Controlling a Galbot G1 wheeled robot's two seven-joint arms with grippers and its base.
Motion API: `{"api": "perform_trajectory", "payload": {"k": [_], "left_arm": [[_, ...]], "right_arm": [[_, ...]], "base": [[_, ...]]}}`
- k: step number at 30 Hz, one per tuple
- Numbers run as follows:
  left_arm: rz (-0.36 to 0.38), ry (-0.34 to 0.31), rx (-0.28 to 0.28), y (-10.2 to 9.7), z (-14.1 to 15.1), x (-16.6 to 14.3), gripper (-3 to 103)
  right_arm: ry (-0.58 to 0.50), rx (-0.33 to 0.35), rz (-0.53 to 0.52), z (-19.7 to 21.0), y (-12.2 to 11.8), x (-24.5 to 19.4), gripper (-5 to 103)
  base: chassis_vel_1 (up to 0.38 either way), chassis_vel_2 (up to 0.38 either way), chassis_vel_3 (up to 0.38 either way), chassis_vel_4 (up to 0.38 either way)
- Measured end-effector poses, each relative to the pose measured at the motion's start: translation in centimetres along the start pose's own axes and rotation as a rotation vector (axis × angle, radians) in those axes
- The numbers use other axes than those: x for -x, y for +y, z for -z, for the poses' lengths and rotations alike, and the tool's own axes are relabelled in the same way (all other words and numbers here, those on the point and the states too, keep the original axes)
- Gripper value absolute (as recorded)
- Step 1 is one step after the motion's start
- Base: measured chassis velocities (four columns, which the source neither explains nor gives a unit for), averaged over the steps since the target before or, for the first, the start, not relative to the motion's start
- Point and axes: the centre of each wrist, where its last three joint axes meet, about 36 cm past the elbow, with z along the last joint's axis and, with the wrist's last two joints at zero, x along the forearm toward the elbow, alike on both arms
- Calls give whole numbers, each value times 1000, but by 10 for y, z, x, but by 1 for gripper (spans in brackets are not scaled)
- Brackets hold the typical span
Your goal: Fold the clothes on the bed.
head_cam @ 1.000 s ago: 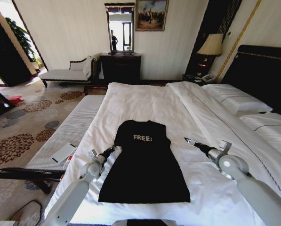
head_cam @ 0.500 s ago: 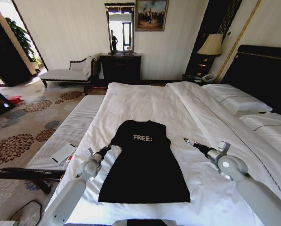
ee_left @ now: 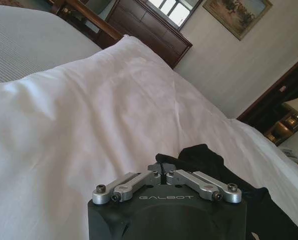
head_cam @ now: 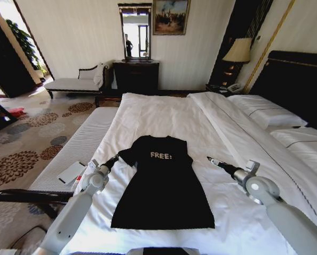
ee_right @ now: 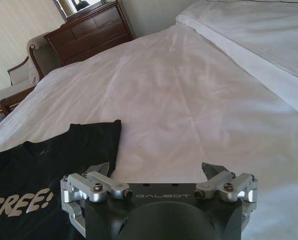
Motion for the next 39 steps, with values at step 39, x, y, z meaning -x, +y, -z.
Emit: {"api": "perform_trajectory", "payload": {"k": [39], "left_arm": [[62, -57, -39, 24, 32, 26, 0]], "right_arm": [[17, -9, -14, -1, -5, 6, 100]], "base": [[0, 0, 0, 0]]}}
